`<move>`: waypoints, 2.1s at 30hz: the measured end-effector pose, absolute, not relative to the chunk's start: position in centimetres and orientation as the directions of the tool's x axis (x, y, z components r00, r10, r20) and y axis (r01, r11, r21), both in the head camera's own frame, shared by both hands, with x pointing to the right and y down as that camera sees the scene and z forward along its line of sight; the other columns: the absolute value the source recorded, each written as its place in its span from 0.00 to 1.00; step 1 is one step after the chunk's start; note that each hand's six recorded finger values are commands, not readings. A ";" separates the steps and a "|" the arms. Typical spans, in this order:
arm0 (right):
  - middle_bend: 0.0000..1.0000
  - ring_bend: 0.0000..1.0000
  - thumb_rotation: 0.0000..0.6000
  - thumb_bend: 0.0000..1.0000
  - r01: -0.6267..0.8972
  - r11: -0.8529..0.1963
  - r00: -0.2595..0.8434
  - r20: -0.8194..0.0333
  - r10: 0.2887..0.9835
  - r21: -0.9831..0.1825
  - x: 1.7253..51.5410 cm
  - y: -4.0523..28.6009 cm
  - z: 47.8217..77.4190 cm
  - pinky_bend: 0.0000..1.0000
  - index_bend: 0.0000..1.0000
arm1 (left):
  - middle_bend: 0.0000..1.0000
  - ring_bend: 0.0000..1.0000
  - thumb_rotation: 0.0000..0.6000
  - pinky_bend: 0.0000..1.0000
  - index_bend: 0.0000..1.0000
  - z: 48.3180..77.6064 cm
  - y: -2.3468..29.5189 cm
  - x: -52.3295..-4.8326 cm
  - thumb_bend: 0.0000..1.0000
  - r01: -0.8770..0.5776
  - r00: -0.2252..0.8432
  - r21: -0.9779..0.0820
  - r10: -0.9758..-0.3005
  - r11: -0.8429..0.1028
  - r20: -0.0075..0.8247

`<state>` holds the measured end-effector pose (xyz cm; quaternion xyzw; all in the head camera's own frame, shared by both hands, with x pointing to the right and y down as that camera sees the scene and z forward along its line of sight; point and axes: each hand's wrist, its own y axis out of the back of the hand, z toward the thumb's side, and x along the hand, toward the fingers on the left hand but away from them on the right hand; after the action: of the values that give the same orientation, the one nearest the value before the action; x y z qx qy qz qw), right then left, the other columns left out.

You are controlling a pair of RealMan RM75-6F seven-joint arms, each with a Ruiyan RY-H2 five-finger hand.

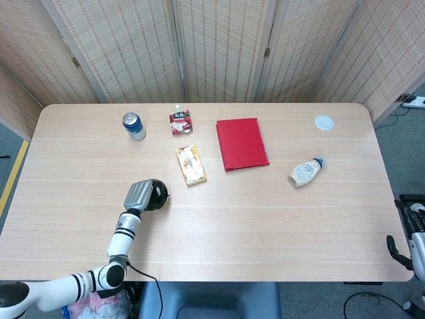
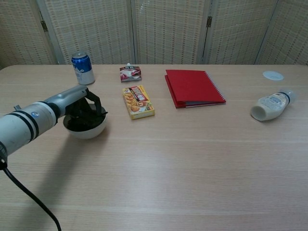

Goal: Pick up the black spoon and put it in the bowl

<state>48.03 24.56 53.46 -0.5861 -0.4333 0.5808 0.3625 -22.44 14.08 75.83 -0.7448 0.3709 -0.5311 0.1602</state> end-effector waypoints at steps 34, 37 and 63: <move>0.18 0.23 1.00 0.38 0.089 -0.353 -0.038 -0.358 0.933 -0.931 47.7 24.1 53.4 0.17 0.09 | 0.98 0.92 1.00 0.77 0.37 75.4 12.4 -25.2 0.42 -0.371 0.098 -0.667 -0.742 -0.646 0.664; 0.18 0.23 1.00 0.38 0.089 -0.351 -0.038 -0.356 0.934 -0.932 47.7 24.2 53.3 0.17 0.09 | 0.96 0.91 1.00 0.77 0.20 75.2 12.6 -25.4 0.34 -0.375 0.103 -0.660 -0.737 -0.651 0.668; 0.12 0.00 1.00 0.41 0.073 -0.407 0.014 -0.407 0.913 -0.910 47.2 23.0 54.0 0.07 0.07 | 0.47 0.40 1.00 0.32 0.25 63.7 14.7 -36.7 0.28 -0.195 0.052 -0.908 -0.929 -0.370 0.367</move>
<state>47.24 23.03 53.95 -0.6110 -0.4036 0.5747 0.3653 -36.66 14.73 63.72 -0.6369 0.4413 -0.5284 0.3471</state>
